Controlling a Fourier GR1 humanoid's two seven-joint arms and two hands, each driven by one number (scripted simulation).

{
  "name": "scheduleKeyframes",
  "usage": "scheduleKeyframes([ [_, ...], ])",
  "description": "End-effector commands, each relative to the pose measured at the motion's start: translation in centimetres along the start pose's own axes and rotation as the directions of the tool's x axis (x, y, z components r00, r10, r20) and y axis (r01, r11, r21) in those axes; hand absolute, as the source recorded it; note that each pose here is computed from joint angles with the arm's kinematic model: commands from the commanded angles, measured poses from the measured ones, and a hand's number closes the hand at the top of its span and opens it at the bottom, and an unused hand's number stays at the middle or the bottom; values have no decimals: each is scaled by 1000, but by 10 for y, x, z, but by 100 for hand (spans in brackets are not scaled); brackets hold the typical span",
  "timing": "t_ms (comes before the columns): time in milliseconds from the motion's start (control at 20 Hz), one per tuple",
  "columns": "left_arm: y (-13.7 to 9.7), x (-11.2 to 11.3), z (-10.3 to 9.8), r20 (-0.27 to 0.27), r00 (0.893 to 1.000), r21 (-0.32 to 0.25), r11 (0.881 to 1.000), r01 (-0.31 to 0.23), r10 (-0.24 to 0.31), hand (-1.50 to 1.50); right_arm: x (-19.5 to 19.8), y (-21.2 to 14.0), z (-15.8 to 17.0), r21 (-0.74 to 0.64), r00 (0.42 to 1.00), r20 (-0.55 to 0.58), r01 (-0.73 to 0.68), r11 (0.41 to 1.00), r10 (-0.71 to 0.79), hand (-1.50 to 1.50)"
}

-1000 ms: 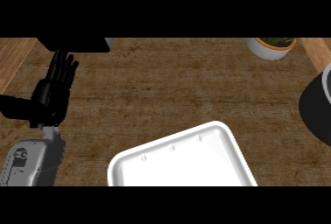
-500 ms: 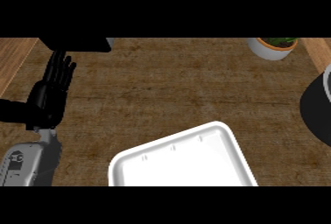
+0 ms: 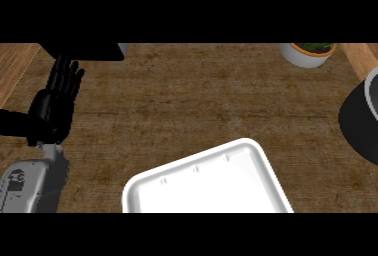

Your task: Pick the eggplant from the tray and place it in the pot

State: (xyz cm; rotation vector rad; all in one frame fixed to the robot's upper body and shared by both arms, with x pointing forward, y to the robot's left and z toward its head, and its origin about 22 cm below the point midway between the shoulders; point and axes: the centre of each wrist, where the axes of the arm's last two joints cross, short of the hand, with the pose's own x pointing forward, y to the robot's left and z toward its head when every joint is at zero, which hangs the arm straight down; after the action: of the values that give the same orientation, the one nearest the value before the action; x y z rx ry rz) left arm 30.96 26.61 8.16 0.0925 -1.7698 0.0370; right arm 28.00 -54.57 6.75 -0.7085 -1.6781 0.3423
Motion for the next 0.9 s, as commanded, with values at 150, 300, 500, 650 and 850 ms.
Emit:
scheduleKeyframes([
  [150, 3, 8, -16, 4, 1000, 23, 1000, -5, 5, 0, -4, -36, 18, -121, 971, -8, 236, 964, -238, -150],
  [300, 4, -8, 6, 0, 1000, 3, 1000, -11, 11, 0, -12, -43, 34, -203, 965, -1, 256, 945, -261, -150],
  [500, -13, 1, 12, 5, 1000, -4, 1000, -11, 11, 0, -7, -81, 50, -238, 957, 20, 287, 928, -291, -150],
  [650, 3, 1, 2, 2, 1000, -7, 1000, -9, 9, 0, 2, -105, 56, -245, 939, 47, 340, 908, -339, -150],
  [850, 4, -8, 5, 17, 1000, -10, 1000, -12, 12, 0, -15, -90, 73, -287, 950, 35, 306, 908, -309, -150],
])
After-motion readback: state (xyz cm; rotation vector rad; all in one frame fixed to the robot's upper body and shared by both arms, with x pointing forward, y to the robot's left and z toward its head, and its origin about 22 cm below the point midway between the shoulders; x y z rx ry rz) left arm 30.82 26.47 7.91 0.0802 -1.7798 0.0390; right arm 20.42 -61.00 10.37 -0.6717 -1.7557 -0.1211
